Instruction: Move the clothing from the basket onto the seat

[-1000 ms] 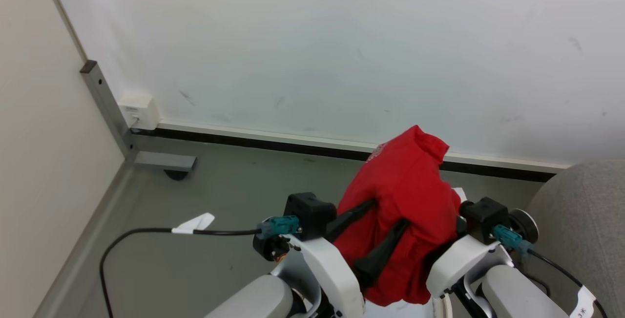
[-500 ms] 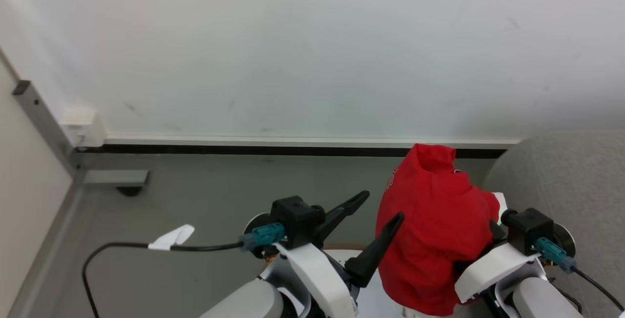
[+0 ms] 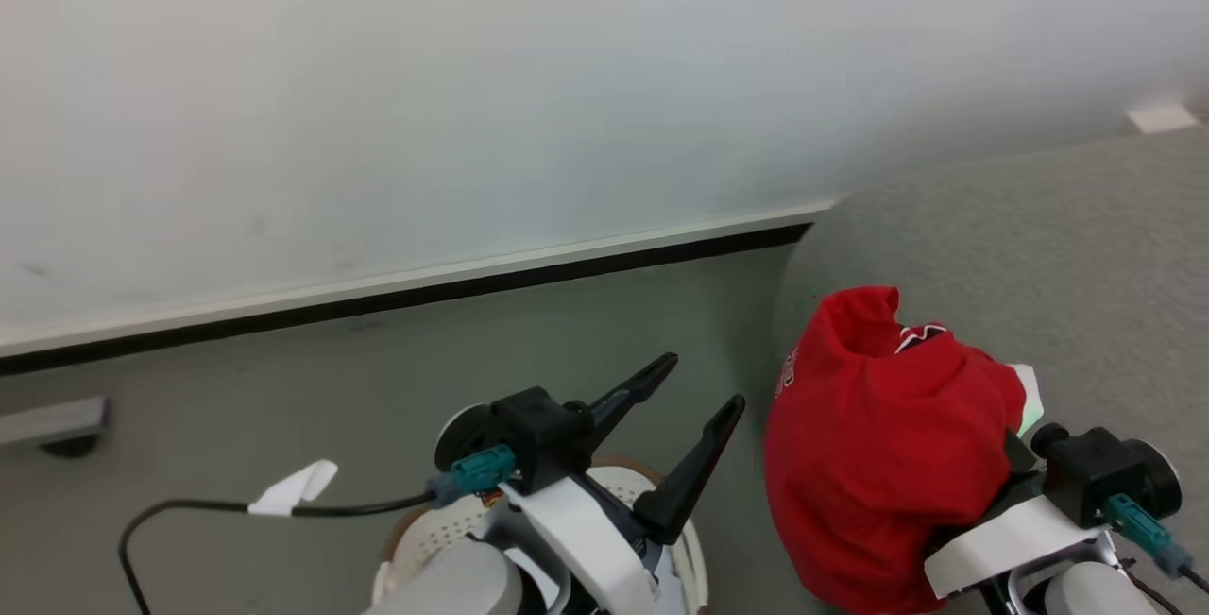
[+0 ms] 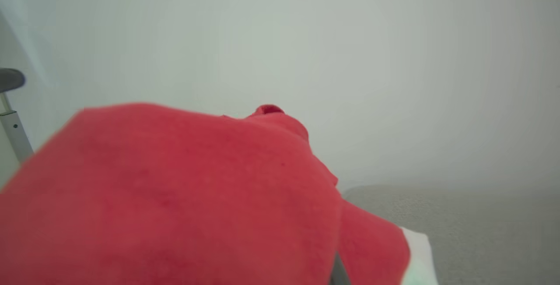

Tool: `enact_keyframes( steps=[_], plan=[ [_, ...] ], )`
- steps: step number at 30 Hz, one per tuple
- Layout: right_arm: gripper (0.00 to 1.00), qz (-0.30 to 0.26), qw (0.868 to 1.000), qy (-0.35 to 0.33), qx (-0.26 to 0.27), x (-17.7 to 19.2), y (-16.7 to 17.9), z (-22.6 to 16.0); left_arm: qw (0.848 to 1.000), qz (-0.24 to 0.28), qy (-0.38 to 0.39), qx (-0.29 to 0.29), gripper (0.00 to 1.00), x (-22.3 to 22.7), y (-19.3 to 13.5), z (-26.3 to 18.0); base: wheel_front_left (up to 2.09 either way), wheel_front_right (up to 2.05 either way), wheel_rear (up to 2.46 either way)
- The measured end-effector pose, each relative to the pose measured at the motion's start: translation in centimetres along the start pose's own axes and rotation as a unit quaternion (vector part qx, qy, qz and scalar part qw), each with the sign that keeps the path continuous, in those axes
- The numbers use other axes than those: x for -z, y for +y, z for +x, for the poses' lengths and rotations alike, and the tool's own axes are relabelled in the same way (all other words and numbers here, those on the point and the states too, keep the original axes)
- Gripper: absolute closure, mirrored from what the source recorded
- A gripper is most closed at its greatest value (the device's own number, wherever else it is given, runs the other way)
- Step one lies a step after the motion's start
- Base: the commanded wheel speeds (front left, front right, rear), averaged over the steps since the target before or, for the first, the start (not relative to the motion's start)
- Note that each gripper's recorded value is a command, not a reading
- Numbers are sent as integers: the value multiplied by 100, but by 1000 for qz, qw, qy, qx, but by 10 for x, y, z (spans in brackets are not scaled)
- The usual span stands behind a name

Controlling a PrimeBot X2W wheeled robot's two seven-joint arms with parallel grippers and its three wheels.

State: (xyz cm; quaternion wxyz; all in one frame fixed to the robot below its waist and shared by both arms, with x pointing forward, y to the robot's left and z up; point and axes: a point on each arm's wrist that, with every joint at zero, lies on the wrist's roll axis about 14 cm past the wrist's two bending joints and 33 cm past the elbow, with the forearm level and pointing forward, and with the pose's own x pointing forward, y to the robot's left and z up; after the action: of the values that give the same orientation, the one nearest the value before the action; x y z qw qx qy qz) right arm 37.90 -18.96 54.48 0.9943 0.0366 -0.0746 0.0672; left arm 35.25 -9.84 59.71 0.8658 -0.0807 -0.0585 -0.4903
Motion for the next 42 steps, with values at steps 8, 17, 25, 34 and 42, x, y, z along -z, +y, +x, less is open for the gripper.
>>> enact_keyframes(
  steps=[8,17,25,34,42],
  plan=[
    [100,-7,997,-13,77,-17,-39,-38,998,-15,11,62,0,20,-25,23,0,0,0],
    [100,-13,989,-17,144,-27,-68,-75,991,-29,26,125,0,36,-58,38,0,0,0],
    [100,-17,987,-18,156,-33,-75,-74,990,-33,28,134,0,41,-59,41,0,0,0],
    [100,-53,985,-46,161,-70,-109,-21,990,-30,24,136,0,41,-30,48,0,0,0],
    [100,-140,975,-32,171,-90,-157,49,992,-28,36,120,0,63,26,45,0,0,0]
  ],
)
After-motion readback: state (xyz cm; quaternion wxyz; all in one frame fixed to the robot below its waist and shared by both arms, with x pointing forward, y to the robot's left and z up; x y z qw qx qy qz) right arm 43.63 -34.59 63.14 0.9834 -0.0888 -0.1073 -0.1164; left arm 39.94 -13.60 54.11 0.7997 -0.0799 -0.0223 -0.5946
